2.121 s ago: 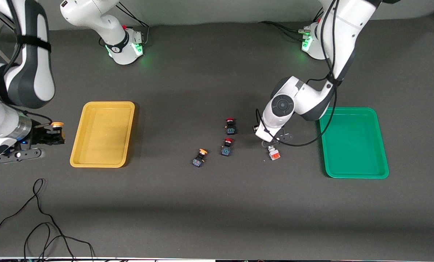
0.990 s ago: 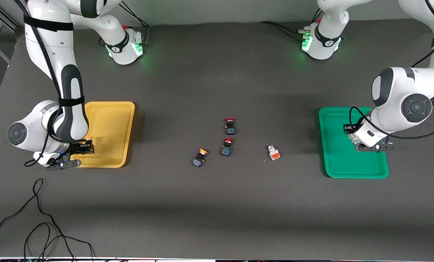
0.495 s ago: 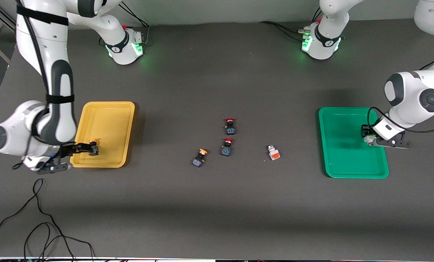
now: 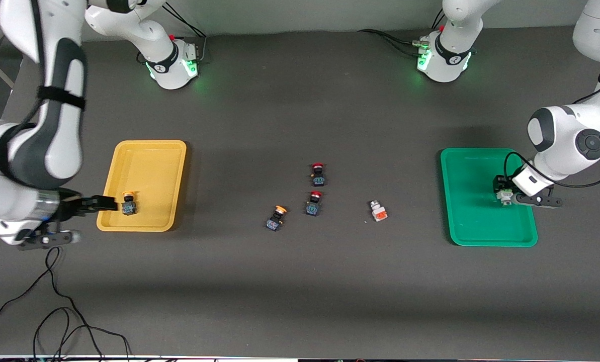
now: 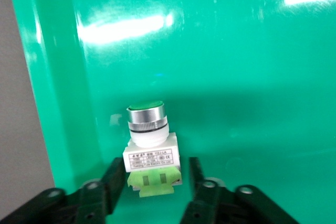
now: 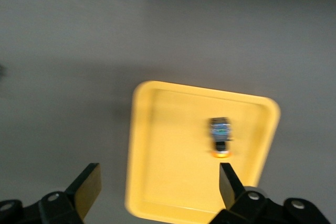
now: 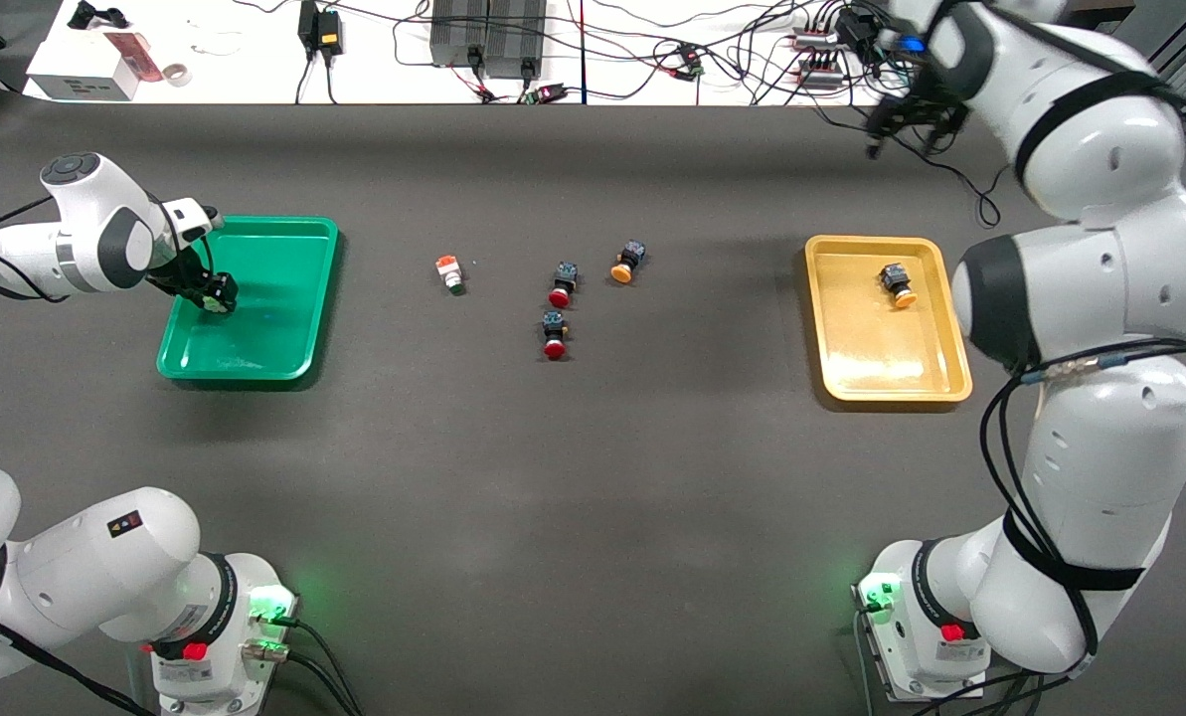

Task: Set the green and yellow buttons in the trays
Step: 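Grasp the red-capped and orange-topped buttons with the right and left grippers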

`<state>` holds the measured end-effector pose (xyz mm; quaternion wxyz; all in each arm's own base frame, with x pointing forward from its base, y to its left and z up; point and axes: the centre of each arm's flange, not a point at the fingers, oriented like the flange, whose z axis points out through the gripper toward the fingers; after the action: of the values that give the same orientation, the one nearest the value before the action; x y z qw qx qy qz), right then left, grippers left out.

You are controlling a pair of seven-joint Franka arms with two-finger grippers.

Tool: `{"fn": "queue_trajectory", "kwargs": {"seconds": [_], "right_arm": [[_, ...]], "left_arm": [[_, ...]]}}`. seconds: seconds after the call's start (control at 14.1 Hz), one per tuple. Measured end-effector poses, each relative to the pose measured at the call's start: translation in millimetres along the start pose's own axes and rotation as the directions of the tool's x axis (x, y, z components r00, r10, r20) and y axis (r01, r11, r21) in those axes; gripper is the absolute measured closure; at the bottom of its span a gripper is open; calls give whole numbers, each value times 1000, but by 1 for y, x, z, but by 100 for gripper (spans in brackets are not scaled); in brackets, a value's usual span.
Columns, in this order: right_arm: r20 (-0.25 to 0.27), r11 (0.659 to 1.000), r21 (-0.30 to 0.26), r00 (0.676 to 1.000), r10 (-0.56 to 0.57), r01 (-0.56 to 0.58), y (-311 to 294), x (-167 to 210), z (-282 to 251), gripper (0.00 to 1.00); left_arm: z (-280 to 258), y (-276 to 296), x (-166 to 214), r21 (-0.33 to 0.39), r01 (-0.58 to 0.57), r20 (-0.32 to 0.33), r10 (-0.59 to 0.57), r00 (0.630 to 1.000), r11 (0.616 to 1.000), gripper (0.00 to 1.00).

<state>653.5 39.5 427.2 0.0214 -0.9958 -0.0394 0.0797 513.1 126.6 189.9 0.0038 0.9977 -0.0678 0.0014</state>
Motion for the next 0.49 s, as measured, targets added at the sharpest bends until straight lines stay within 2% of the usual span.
{"fn": "queue_trajectory", "kwargs": {"seconds": [0.21, 0.35, 0.49], "right_arm": [[-20, 998, 12, 998, 60, -60, -124, 1, 12, 0], [-47, 995, 25, 994, 100, -99, -197, 1, 28, 0], [-67, 986, 39, 984, 164, -161, -254, 3, 56, 0]], "left_arm": [[-15, 6, 7, 11, -15, 13, 15, 1000, 1000, 2], [-37, 35, 19, 27, 12, 65, -14, 998, 1000, 0], [-55, 97, 34, 54, 57, 73, -61, 995, 997, 0]]}}
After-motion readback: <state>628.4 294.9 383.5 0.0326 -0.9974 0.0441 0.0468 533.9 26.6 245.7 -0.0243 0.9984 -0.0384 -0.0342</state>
